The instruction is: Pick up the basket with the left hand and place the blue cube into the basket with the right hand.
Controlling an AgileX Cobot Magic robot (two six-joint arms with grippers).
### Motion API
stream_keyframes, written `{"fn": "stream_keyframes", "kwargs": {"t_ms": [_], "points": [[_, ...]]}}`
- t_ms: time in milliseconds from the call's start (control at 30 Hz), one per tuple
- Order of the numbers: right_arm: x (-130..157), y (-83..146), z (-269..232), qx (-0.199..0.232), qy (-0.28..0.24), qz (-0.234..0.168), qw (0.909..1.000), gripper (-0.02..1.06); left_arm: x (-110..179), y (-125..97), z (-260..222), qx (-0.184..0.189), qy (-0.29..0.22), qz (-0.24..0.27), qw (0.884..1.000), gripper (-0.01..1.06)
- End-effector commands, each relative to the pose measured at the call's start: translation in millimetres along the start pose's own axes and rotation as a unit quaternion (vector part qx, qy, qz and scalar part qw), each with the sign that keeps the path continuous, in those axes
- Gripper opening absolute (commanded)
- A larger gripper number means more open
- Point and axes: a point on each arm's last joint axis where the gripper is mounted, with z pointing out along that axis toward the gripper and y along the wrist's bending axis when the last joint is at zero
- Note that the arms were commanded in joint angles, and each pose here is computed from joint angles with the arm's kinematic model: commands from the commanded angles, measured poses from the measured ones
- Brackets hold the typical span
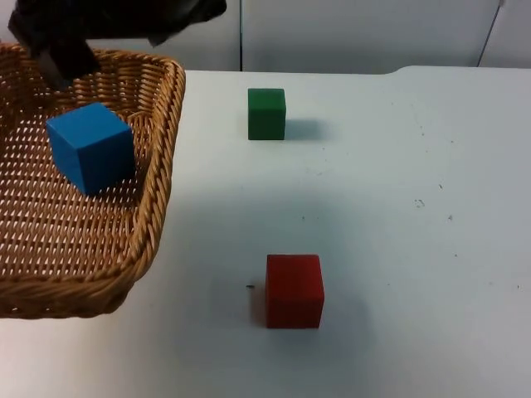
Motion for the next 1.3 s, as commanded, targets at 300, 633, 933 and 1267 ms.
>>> {"fn": "stream_keyframes", "kwargs": {"t_ms": [300, 633, 933, 1267], "points": [[-11, -11, -87, 0.033, -0.063, -0.027, 0.9971, 0.83, -4, -3, -2, 0.011, -0.025, -0.009, 1.0, 0.0], [28, -12, -165, 0.035, -0.144, -0.034, 0.9884, 0.83, -15, 3, -1, -0.003, -0.038, -0.007, 0.999, 0.0], [69, -10, -214, 0.026, -0.183, -0.021, 0.9825, 0.83, -23, 18, 20, 0.014, -0.034, -0.021, 0.999, 0.0], [118, -8, -256, 0.018, -0.212, -0.01, 0.9771, 0.83, -39, 40, 42, 0.018, -0.02, -0.03, 0.999, 0.0]]}}
